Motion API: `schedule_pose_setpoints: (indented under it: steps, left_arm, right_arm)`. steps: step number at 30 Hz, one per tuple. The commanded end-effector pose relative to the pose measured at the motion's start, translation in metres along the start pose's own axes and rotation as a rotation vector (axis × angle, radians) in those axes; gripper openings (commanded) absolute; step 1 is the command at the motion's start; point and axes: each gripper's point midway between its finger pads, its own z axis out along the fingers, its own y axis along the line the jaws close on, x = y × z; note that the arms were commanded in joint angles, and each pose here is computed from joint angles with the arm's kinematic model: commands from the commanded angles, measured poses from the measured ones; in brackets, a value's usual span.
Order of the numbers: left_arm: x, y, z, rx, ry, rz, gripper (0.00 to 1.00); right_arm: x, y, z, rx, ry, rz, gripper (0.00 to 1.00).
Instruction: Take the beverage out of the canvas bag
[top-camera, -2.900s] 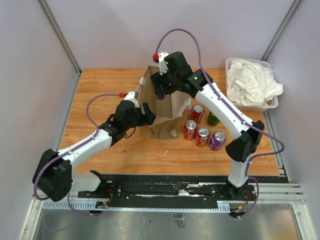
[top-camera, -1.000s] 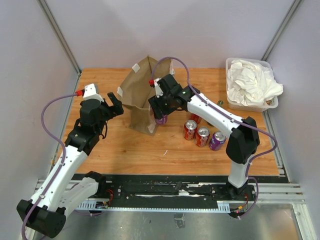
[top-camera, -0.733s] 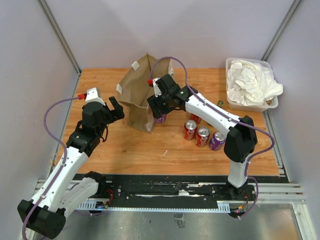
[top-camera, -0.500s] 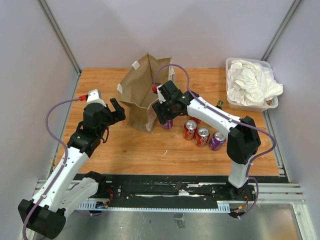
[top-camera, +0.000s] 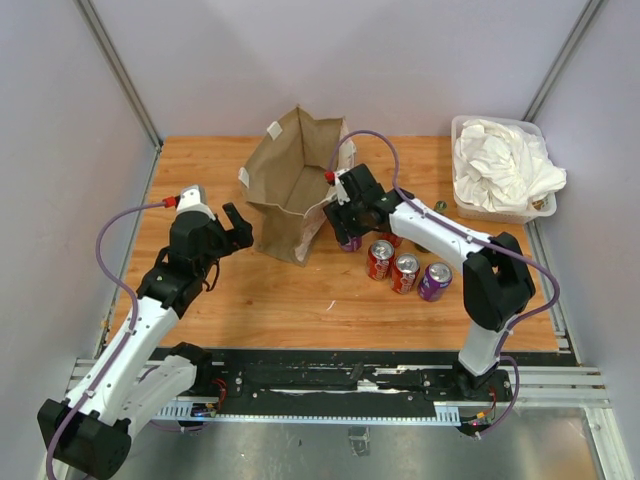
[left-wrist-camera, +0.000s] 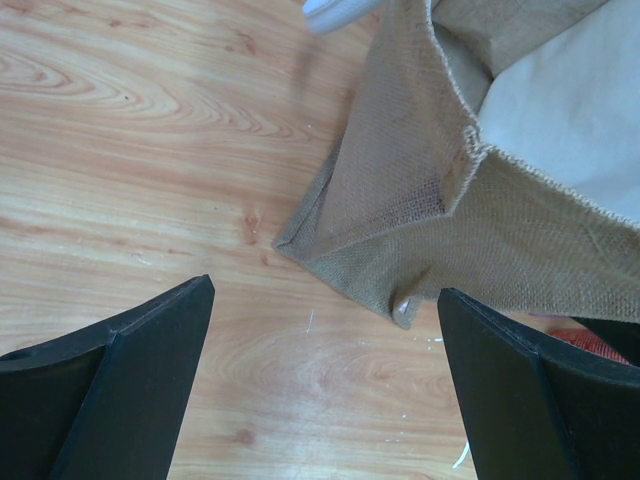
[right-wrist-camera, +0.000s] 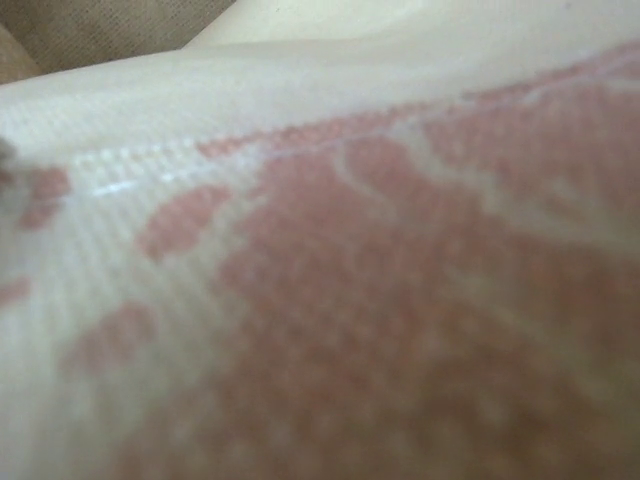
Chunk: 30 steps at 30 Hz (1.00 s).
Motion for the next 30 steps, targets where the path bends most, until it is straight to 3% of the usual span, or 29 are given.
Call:
schedule_pose_setpoints:
  steps: [1,10,18,20,25,28,30]
  left_arm:
    - [0.004,0.001,-0.002,0.014,0.0,-0.025,1.0]
    - [0.011,0.002,-0.001,0.014,0.02,-0.024,1.0]
    - [0.012,0.0,0.001,0.022,0.026,-0.028,1.0]
    - [0.012,0.0,0.001,0.021,0.027,-0.028,1.0]
    - [0.013,0.0,0.001,0.019,0.028,-0.03,1.0]
    - [0.013,0.0,0.001,0.021,0.028,-0.03,1.0]
    - [0.014,0.001,0.002,0.02,0.029,-0.03,1.0]
  right_arm:
    - [-0.034,-0.025,-0.005,0.054,-0.164,-0.007,0.01]
    - [-0.017,-0.051,0.015,0.066,-0.147,0.027,0.01]
    - [-0.002,-0.048,0.025,0.027,-0.097,0.053,0.18]
    - [0.0,-0.047,0.026,0.018,-0.088,0.056,0.27]
    - [0.003,-0.044,0.022,0.009,-0.075,0.059,0.62]
    - [0.004,-0.044,0.018,0.017,-0.078,0.06,0.74]
    - [0.003,-0.043,0.016,0.025,-0.081,0.047,0.86]
